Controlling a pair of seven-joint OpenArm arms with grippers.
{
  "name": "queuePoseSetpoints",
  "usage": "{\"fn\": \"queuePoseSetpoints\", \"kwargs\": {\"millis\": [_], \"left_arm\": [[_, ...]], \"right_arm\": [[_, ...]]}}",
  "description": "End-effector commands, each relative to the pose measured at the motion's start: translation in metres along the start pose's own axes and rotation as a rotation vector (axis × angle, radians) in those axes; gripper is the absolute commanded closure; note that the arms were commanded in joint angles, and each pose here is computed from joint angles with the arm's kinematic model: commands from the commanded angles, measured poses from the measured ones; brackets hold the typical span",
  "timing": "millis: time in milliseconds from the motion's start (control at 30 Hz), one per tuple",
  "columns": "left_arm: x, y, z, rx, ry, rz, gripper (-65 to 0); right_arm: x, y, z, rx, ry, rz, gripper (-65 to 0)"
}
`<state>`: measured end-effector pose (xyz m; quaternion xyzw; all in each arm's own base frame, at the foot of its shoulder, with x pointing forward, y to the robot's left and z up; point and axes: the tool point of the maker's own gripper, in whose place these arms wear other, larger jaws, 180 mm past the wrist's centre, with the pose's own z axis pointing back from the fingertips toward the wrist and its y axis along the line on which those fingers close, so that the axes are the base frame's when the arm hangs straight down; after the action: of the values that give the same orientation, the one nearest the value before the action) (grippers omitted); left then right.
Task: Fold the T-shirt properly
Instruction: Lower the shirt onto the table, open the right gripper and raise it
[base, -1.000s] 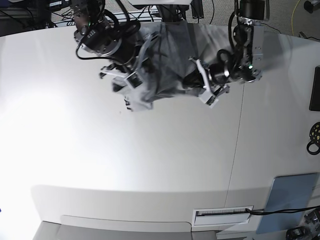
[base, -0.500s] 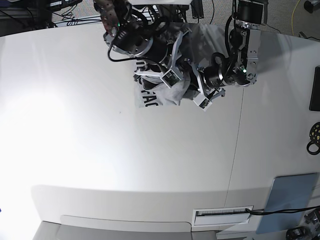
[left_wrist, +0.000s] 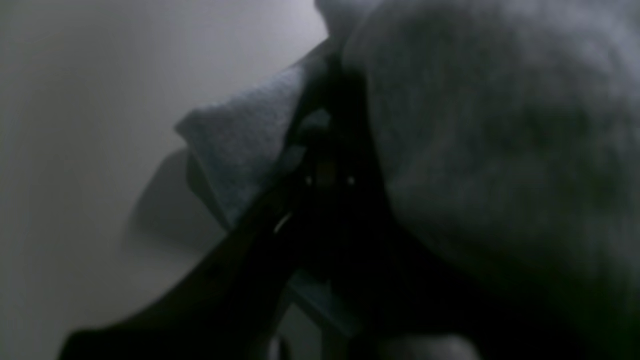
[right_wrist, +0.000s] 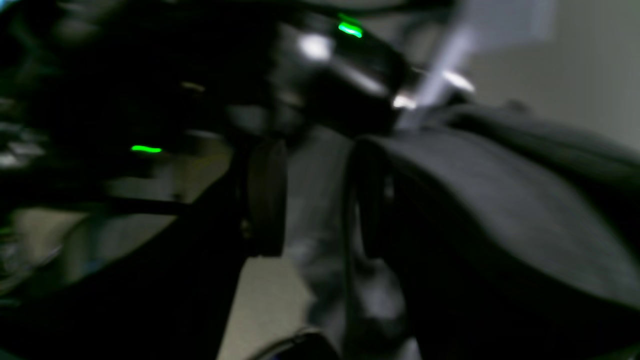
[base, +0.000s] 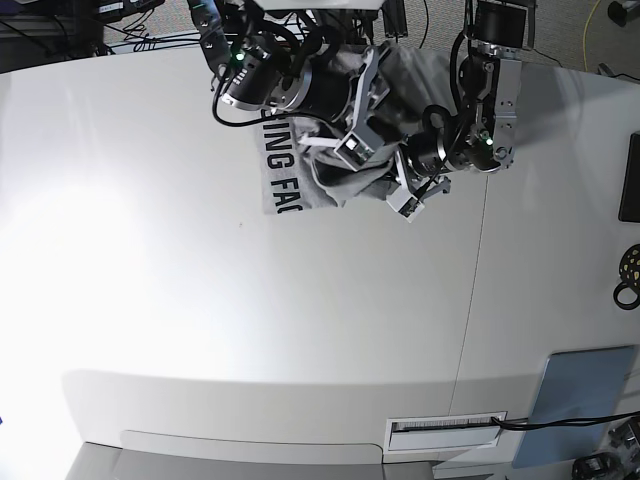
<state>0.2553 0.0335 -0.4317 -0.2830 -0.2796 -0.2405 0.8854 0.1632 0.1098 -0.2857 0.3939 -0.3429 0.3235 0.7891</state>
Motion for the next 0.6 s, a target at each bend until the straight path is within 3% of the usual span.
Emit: {"fn": "queuePoseSetpoints", "kwargs": {"millis": [0, 100, 233, 367, 533, 567], "left_arm": [[-0.027, 0.013, 0.001, 0.064, 0.138, -0.015, 0.0], [-0.019, 0.016, 0.002, 0.07, 0.128, -0.026, 0.0], [-0.006, 0.022, 0.004, 0.085, 0.102, -0.035, 0.0], [0.009, 0.039, 0.016, 0.124, 0.046, -0.008, 0.0], [0.035, 0.063, 0.043, 0.131, -0.093, 0.091, 0.0], [0.038, 0.069, 0.049, 0.136, -0.116, 0.108, -2.9]], "right_arm": [[0.018, 0.011, 0.002, 0.049, -0.073, 0.005, -23.0], [0.025, 0.015, 0.003, 0.078, -0.096, 0.001, -23.0], [0.031, 0.005, 0.01, 0.026, -0.111, 0.024, -23.0], [0.04, -0.021, 0.027, -0.096, -0.133, 0.063, -23.0], [0.041, -0.067, 0.052, -0.278, -0.137, 0.059, -23.0], [0.039, -0.077, 0.058, -0.315, -0.127, 0.053, -23.0]]}}
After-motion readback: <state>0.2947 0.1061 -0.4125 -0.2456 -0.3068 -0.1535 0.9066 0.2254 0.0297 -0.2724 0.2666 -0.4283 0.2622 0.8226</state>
